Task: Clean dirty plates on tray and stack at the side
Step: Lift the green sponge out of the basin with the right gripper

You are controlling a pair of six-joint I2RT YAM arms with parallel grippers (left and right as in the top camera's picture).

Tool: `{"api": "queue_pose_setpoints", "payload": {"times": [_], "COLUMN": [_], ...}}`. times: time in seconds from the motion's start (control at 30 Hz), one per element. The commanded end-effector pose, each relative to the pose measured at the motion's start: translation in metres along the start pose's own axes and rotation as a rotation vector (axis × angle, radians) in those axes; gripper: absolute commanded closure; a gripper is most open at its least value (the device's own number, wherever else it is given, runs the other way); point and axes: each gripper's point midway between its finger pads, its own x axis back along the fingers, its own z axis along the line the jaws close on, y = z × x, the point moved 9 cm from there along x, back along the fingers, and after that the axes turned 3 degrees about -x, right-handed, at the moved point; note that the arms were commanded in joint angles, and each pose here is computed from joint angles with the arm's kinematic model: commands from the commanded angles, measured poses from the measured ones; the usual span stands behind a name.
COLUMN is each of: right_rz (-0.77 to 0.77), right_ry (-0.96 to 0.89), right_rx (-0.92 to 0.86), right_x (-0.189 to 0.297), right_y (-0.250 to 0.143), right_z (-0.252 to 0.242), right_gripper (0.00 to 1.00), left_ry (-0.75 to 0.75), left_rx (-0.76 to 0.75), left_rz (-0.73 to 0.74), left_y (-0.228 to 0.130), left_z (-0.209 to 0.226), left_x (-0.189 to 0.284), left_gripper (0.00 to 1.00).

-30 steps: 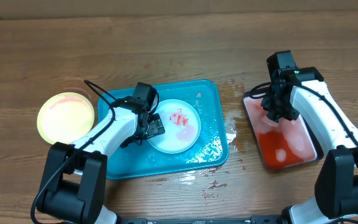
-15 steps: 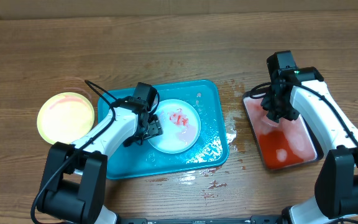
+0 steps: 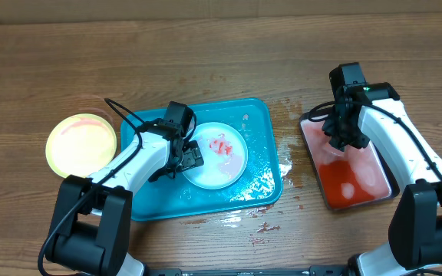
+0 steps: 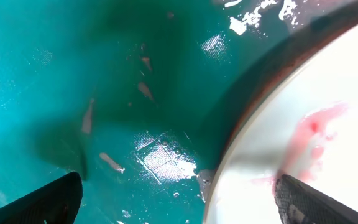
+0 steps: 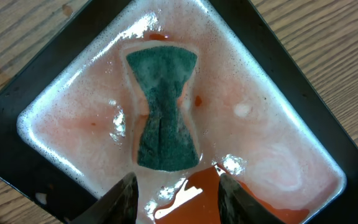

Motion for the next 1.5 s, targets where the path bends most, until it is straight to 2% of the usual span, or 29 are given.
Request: {"api": "queue_pose_setpoints", "payload": {"times": [0.0, 0.3, 0.37, 0.47, 0.5, 0.73, 1.0, 1.2, 1.3, 1.33, 1.47], "right_rz": [-0.005, -0.005, -0.005, -0.005, -0.005, -0.005, -0.025, -0.058, -0.049, -0.04, 0.011], "right_ry": [0.001, 0.0, 0.001, 0.0, 0.0, 0.0, 0.017, 0.04, 0.034, 0.026, -0.008], "right_rx": [-0.005, -0.005, -0.005, -0.005, -0.005, -0.005, 0.011, 0.056, 0.006, -0.02, -0.104], "right_x": [0.001, 0.001, 0.001, 0.001, 0.001, 0.001, 0.002, -0.001, -0.009, -0.013, -0.032], "right_y": [0.001, 0.001, 0.001, 0.001, 0.001, 0.001, 0.004, 0.01, 0.013, 0.013, 0.014], "right_z": [-0.002, -0.002, -0.002, -0.002, -0.002, -0.002, 0.001, 0.006, 0.007, 0.006, 0.003], "right_gripper": [0.57, 0.57, 0.57, 0.57, 0.57, 0.57, 0.57, 0.55, 0.73, 0.76, 0.77], "left_ry": [0.012, -0.054, -0.059, -0.041, -0.035, -0.019, -0.034, -0.034, -0.034, -0.034, -0.034], "left_rx": [-0.005, -0.157, -0.169, -0.167, -0.166, -0.138, -0.253, -0.256, -0.256, -0.256, -0.257], "left_rz": [0.027, 0.057, 0.048, 0.025, 0.021, 0.016, -0.005, -0.006, -0.006, -0.006, -0.005], "left_y": [-0.005, -0.007, -0.006, -0.003, -0.003, -0.002, 0.0, 0.001, 0.001, 0.001, 0.0], "left_z": [0.002, -0.004, -0.005, -0.004, -0.003, -0.002, -0.004, -0.004, -0.004, -0.004, -0.004], "left_x": [-0.008, -0.007, -0.008, -0.008, -0.008, -0.008, -0.008, -0.008, -0.008, -0.008, -0.008], "left_gripper": [0.0, 0.01, 0.28, 0.88, 0.96, 0.96, 0.96, 0.96, 0.96, 0.96, 0.96]}}
